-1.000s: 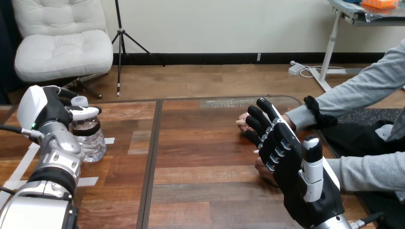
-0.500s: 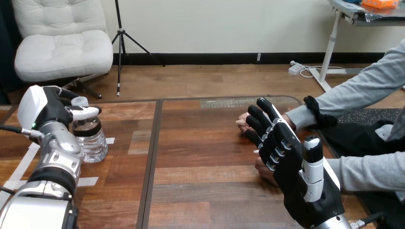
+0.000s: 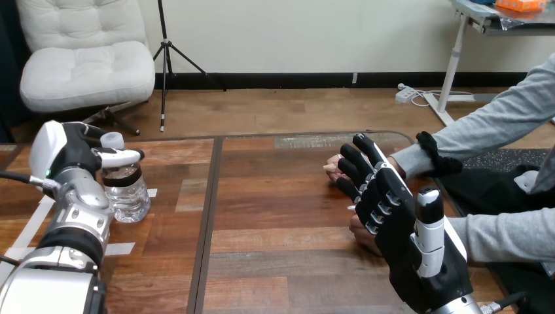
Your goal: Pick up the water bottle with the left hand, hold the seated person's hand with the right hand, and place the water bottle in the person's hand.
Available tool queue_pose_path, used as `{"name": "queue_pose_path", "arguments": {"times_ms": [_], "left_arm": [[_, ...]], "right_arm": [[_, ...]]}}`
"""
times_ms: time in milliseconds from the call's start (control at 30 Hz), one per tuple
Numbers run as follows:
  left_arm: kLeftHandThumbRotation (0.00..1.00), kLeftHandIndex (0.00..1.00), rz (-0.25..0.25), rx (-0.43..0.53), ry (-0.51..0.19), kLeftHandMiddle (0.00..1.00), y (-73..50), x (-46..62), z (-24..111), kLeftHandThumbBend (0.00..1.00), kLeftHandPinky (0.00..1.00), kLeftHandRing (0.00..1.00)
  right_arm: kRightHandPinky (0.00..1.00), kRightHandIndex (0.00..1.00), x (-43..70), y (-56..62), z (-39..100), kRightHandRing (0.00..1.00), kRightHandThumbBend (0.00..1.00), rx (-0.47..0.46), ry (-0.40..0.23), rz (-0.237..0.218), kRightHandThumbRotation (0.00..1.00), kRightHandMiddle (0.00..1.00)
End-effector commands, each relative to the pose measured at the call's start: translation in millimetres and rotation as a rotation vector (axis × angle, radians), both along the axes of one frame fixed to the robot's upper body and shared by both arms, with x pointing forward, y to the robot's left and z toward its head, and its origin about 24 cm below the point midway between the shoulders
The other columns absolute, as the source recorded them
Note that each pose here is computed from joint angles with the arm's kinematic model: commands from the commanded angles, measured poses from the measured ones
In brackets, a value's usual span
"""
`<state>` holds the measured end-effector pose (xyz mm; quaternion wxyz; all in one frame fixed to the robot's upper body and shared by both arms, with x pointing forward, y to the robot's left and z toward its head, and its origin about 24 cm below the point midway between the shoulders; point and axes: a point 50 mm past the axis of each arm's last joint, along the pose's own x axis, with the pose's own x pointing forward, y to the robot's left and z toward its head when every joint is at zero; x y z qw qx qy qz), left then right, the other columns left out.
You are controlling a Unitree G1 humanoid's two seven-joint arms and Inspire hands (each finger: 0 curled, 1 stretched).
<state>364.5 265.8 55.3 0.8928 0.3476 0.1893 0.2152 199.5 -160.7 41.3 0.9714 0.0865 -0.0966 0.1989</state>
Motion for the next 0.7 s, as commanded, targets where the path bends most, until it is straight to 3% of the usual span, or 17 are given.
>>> {"name": "queue_pose_path", "arguments": {"times_ms": [0, 333, 667], "left_arm": [[0.01, 0.71, -0.032, 0.046, -0.059, 0.71, -3.0, 15.0, 28.8, 0.86, 0.58, 0.67], [0.08, 0.78, -0.051, 0.060, -0.017, 0.81, -2.5, 16.1, 30.1, 0.88, 0.67, 0.76], [0.14, 0.82, -0.069, 0.059, 0.019, 0.83, -2.6, 17.5, 31.8, 0.90, 0.66, 0.77]], "right_arm": [[1.00, 1.00, 5.3, 1.0, 22.2, 1.00, 0.94, 0.008, -0.117, 0.002, 1.00, 0.98], [1.00, 0.99, 5.4, 1.0, 22.3, 1.00, 0.95, 0.010, -0.115, 0.002, 1.00, 0.98], [1.00, 0.99, 5.3, 0.8, 21.8, 1.00, 0.97, 0.011, -0.115, -0.003, 1.00, 0.98]]}}
